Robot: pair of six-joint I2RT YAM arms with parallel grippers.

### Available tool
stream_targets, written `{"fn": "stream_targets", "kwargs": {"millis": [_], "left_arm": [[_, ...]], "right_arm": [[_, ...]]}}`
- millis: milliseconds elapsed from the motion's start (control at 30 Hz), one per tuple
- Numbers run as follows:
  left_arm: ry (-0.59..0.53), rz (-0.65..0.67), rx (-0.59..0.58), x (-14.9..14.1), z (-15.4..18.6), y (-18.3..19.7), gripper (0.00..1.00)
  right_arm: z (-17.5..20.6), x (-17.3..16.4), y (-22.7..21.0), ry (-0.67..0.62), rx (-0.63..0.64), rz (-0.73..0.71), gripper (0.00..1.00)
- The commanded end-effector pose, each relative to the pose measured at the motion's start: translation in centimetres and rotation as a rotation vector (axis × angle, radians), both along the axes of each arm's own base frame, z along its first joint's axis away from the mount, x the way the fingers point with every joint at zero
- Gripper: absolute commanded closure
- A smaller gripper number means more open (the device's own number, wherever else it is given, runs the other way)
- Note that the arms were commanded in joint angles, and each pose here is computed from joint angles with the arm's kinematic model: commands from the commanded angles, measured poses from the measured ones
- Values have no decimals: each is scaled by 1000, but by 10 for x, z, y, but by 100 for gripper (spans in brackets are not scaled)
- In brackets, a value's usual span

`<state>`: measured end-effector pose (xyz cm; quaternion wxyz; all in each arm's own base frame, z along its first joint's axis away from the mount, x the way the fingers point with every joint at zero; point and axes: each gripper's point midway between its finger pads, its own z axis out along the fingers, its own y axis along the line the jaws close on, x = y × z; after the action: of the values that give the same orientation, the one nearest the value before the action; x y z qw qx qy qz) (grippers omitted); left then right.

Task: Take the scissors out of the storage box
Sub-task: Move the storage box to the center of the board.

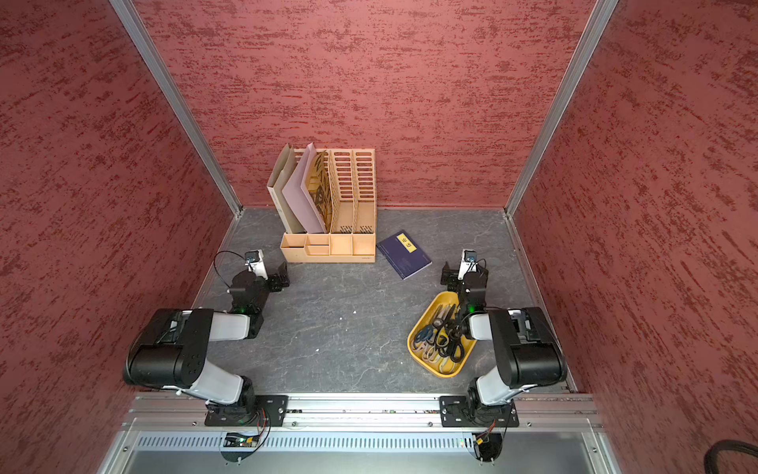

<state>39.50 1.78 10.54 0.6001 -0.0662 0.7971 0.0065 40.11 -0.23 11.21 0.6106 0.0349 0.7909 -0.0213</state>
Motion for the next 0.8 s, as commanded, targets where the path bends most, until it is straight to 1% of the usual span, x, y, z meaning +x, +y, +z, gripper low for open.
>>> {"fn": "stream_targets", "kwargs": {"millis": [0, 333, 500, 600, 633, 667, 733, 767], "left_arm": [[-36, 3, 3, 5, 10, 1, 0], [-35, 1, 1, 5, 10, 0, 0], [-28, -16, -18, 4, 9, 2, 0], [-31, -13, -12, 5, 9, 1, 0], [-31, -14, -8, 5, 9, 0, 0], [-33, -8, 4, 5, 10, -1, 0], [-45, 15, 27, 3, 13, -2, 0], [-47, 19, 31, 1, 14, -2, 0]], "right_arm": [[6, 3, 3, -24, -2, 17, 2], [5, 4, 3, -16, 5, 24, 2], [7, 3, 2, -27, 6, 23, 2], [21, 0, -8, -44, 6, -44, 2], [26, -2, -12, -29, 4, -67, 2], [39, -2, -14, -31, 1, -87, 2], [55, -3, -23, 45, 43, -160, 2], [64, -5, -28, 90, 93, -208, 2]]}}
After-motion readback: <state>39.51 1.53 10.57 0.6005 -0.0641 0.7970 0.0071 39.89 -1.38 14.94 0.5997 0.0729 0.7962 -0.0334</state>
